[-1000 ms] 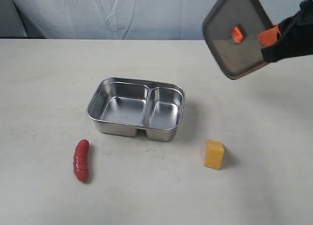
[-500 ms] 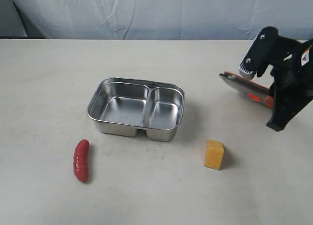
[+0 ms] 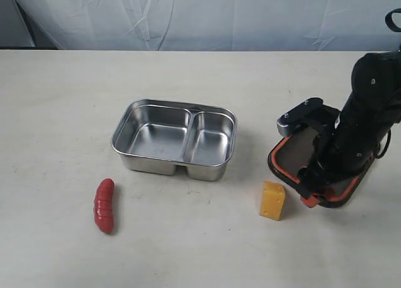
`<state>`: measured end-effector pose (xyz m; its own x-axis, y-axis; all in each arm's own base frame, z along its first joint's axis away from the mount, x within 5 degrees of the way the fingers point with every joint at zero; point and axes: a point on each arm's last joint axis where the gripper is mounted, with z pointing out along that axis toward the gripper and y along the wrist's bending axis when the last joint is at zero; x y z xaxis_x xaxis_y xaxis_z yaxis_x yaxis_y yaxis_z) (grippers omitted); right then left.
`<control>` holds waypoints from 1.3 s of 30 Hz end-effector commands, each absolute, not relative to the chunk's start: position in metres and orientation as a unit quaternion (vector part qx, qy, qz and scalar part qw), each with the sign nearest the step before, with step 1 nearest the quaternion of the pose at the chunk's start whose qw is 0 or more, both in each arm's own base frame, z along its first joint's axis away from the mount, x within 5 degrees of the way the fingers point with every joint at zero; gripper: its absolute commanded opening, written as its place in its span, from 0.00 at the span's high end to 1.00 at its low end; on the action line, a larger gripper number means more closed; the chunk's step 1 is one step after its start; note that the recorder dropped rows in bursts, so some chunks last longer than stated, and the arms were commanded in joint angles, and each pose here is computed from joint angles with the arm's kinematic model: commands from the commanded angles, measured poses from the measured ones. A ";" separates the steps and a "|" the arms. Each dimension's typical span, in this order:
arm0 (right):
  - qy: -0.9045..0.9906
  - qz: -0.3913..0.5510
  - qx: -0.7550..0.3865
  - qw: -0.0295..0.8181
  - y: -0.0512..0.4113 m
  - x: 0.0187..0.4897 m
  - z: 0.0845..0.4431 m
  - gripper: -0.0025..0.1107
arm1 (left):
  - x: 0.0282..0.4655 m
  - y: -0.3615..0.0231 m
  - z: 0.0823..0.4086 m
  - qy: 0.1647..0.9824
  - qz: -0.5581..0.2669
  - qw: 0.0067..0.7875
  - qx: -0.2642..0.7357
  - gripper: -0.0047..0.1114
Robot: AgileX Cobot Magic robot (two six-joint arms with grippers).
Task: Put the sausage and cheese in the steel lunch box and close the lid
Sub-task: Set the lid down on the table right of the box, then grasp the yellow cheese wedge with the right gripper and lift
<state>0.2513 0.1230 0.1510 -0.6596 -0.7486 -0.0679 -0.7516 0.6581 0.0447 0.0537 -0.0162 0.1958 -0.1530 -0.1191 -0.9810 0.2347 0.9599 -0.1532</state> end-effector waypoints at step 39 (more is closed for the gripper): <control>0.827 0.044 -0.560 0.008 0.207 0.215 0.155 0.96 | 0.054 -0.016 0.195 0.745 -0.135 0.652 0.037 0.96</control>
